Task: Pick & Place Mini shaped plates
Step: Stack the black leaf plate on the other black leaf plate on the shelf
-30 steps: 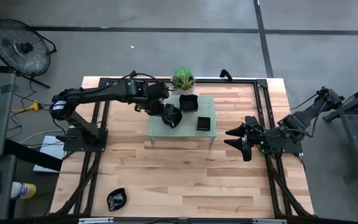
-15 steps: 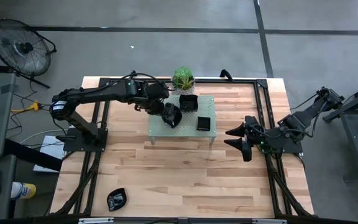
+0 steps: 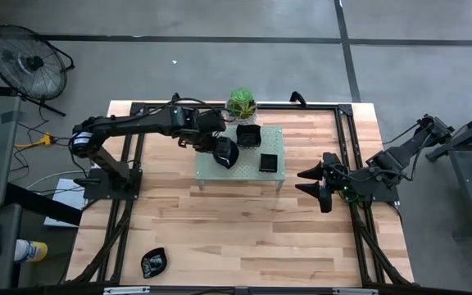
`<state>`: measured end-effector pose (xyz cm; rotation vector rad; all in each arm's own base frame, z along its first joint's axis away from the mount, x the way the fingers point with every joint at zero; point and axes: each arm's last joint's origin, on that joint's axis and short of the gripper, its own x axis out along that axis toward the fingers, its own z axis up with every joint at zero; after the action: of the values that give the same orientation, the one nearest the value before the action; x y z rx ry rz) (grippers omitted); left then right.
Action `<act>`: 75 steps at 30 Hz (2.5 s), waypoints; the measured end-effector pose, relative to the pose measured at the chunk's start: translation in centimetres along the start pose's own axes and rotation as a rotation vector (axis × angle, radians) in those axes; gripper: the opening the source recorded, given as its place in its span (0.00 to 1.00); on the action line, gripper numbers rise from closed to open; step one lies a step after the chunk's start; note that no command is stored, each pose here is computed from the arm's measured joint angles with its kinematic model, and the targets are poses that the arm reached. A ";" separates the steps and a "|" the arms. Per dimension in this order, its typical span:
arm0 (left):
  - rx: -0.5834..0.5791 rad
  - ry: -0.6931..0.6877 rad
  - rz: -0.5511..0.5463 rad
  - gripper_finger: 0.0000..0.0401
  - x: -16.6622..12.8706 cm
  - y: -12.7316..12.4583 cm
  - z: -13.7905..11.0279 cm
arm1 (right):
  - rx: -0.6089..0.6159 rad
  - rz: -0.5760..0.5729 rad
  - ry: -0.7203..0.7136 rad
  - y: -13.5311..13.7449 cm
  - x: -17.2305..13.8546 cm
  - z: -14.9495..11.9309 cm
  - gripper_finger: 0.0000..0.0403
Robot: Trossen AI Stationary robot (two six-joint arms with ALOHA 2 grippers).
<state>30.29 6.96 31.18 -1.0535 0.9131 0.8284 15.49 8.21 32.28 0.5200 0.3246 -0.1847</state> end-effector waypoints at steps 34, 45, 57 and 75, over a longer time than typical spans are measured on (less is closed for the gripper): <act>0.167 -0.008 -0.032 0.30 -3.9 1.2 -1.6 | 0.021 0.020 0.017 0.0 0.0 0.0 0.52; 0.354 -0.083 -0.082 0.30 -5.7 1.2 -7.6 | -0.016 -0.003 -0.021 -0.2 -0.3 0.3 0.52; 0.185 -0.102 -0.318 0.30 -3.5 6.8 -16.1 | 0.017 0.061 -0.011 -0.5 -1.4 0.8 0.52; 0.238 0.141 -0.384 0.30 -4.4 10.9 -25.4 | 0.029 0.030 -0.044 -0.7 -1.6 0.9 0.52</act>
<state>13.35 -14.66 25.72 -1.0429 0.8664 0.3211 14.11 7.28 33.28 0.5490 0.2715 -0.1714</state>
